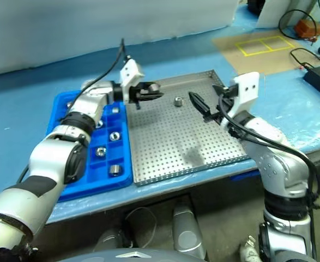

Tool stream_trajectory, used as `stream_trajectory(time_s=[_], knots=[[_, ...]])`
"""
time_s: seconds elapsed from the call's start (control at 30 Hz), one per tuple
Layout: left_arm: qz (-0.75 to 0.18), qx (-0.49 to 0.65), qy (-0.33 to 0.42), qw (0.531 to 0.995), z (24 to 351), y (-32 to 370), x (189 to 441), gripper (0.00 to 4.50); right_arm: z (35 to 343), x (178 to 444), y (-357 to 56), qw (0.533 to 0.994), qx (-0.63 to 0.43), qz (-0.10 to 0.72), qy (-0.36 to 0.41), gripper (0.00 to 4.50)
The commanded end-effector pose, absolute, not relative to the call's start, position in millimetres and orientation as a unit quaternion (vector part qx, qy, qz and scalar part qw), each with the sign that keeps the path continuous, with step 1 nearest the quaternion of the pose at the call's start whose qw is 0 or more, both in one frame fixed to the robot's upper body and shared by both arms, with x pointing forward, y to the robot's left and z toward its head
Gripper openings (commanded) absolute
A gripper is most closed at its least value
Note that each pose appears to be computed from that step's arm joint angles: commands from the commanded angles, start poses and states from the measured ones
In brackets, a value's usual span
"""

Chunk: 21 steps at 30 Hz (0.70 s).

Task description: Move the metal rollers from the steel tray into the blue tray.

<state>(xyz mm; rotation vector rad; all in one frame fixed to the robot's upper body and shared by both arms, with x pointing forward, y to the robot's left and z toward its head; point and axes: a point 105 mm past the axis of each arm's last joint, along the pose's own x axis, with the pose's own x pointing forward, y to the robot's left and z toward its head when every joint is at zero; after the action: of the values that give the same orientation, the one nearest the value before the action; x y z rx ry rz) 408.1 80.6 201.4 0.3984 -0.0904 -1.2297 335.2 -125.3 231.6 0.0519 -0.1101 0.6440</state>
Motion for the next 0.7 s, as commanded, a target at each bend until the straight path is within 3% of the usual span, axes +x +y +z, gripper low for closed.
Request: stream_trajectory(time_s=[0.03,0.13,0.23,0.43,0.7], knots=[[-0.625,0.199,-0.056,0.753,212.2,101.3,368.7,1.30,242.9,340.0,-94.3,0.920,0.018,0.383,-0.077,4.50],[-0.634,0.212,-0.022,0.743,198.3,119.1,335.3,1.30,243.6,347.3,-74.8,0.903,0.020,0.423,-0.076,4.50],[-0.612,0.216,-0.005,0.761,200.8,134.6,321.0,1.30,243.8,352.0,-60.6,0.887,0.019,0.455,-0.075,4.50],[-0.529,0.219,-0.020,0.820,227.2,170.2,323.7,1.30,241.6,355.9,-39.0,0.863,0.022,0.500,-0.072,4.50],[-0.414,0.198,-0.009,0.889,212.1,215.5,333.0,1.30,243.5,353.6,-19.5,0.842,0.029,0.534,-0.076,4.50]])
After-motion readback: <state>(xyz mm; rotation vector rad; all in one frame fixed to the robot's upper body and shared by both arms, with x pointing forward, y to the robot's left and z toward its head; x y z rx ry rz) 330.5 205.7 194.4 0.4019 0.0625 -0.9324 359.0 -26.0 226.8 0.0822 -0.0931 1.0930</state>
